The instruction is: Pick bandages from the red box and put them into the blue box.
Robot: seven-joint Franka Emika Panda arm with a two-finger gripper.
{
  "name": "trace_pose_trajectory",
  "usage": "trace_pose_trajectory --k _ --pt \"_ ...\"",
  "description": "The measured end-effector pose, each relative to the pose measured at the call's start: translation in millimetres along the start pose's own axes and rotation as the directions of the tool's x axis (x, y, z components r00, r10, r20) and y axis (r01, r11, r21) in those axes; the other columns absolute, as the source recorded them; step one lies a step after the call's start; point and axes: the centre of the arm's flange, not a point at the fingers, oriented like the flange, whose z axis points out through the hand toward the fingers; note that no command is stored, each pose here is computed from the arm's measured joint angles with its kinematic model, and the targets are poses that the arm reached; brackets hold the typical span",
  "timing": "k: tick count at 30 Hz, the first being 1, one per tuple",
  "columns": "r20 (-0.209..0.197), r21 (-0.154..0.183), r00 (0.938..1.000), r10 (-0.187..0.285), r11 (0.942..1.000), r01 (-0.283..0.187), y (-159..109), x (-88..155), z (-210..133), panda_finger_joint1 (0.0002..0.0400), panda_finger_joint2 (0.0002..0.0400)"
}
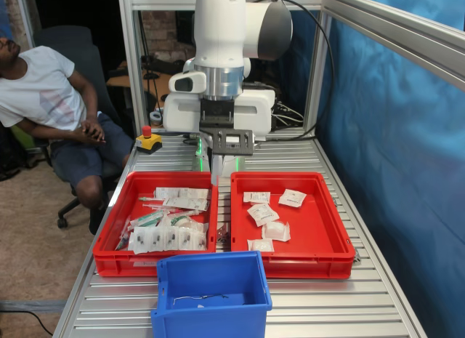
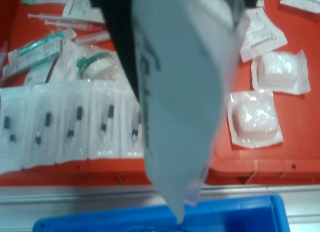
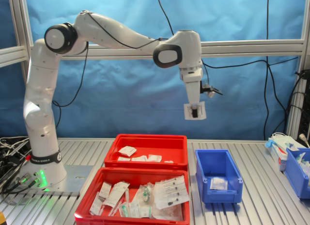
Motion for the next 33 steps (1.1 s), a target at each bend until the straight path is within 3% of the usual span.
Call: trace_pose_trajectory --k 17,33 --pt "-0.044 -0.066 0.999 -0.011 0.9978 0.009 -55.5 12.4 63.9 0.0063 0.0063" --pt "-0.066 -0.085 0.9976 -0.024 0.9962 0.018 -64.7 15.5 87.7 0.0063 0.0063"
